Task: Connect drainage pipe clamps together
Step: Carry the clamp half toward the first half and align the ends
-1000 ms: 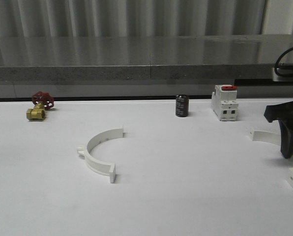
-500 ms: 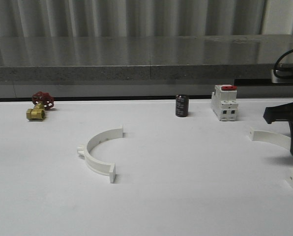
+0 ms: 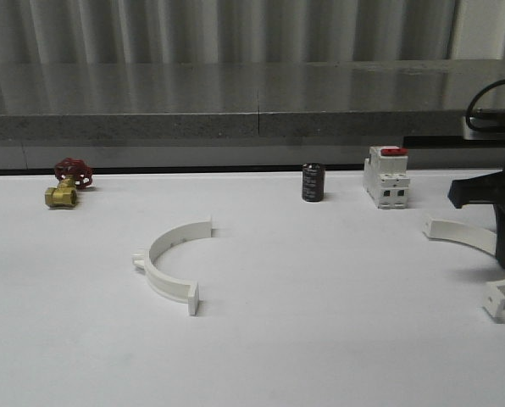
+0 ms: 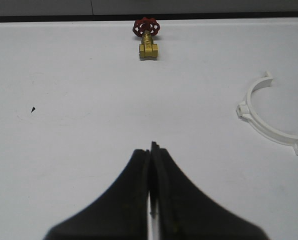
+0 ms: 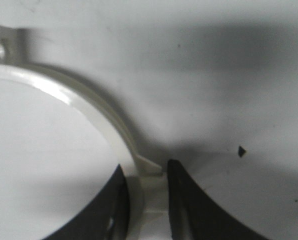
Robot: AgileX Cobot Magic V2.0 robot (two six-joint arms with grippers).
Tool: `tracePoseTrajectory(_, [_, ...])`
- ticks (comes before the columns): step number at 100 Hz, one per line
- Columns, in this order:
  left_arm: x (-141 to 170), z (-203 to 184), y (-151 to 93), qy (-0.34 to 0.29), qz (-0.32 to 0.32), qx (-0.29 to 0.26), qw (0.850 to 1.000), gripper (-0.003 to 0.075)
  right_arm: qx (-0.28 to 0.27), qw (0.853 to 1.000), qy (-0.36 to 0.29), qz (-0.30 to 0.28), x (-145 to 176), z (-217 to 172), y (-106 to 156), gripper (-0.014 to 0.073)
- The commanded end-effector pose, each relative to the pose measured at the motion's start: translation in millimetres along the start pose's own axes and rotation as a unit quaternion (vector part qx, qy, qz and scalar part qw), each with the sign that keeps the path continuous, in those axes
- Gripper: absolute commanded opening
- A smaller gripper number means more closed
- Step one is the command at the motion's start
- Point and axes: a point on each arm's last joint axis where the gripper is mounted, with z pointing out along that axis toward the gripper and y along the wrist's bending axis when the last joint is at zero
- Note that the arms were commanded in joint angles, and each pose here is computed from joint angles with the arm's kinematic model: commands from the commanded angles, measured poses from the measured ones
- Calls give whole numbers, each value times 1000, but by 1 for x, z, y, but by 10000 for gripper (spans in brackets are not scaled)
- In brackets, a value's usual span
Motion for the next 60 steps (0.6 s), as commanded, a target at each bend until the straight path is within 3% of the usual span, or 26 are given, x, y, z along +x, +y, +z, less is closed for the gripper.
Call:
tracePoseTrajectory(1, [-13, -4, 0, -46, -5, 0, 999, -21, -16, 998, -59, 5, -14, -35, 13, 70])
tracePoseTrajectory(33, [-13, -4, 0, -46, -5, 0, 999, -21, -43, 995, -92, 14, -17, -67, 96, 70])
tracePoseTrajectory(60, [-13, -4, 0, -46, -5, 0, 999, -21, -43, 992, -110, 34, -8, -75, 143, 70])
